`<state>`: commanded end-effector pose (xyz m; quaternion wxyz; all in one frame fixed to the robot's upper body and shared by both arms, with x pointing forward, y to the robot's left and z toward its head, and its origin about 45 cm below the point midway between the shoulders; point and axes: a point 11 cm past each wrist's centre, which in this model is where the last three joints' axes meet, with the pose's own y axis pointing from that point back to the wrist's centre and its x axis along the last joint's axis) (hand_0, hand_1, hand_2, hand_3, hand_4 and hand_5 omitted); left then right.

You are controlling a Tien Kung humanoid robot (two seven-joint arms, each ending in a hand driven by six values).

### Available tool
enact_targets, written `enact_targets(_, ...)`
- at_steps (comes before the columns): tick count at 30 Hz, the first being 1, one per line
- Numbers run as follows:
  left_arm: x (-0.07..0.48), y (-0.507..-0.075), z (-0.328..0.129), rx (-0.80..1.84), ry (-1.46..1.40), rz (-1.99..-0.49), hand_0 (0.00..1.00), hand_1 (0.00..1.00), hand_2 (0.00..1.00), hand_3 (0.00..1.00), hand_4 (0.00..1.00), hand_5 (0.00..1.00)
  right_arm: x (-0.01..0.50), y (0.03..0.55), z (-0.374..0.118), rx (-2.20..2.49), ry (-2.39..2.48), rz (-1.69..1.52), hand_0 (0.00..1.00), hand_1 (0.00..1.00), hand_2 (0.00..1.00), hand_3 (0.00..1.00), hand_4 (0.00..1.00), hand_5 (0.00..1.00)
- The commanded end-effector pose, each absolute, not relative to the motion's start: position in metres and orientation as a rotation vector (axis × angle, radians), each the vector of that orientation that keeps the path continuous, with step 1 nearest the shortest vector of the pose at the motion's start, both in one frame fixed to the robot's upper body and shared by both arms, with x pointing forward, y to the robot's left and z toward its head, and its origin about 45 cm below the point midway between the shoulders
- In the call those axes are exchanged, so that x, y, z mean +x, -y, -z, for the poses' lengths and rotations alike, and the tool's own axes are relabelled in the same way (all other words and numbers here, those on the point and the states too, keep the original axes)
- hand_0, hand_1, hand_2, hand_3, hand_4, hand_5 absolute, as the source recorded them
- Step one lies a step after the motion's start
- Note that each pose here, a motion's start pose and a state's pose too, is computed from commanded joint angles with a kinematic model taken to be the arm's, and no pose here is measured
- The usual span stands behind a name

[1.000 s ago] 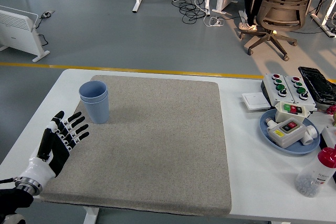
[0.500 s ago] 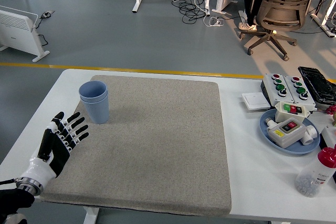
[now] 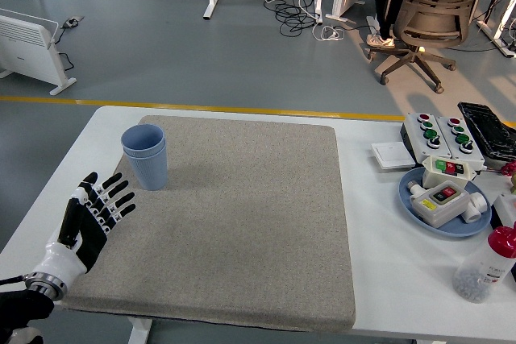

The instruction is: Push cup pick cup insert cup

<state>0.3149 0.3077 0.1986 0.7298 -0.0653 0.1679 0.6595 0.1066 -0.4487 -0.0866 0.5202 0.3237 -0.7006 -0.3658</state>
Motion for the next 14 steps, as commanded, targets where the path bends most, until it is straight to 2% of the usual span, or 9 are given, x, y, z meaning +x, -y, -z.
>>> enact_targets(14,0.3154,-0.3094,-0.1973,-0.144,-0.372,-1.462,0.864,0.885,0.939,0.888,0.64,0.998,0.1067,0.4479,0.0869,0.779,1.676,0.877,0.664,0.6,0.607,0.567,0.111,0.469)
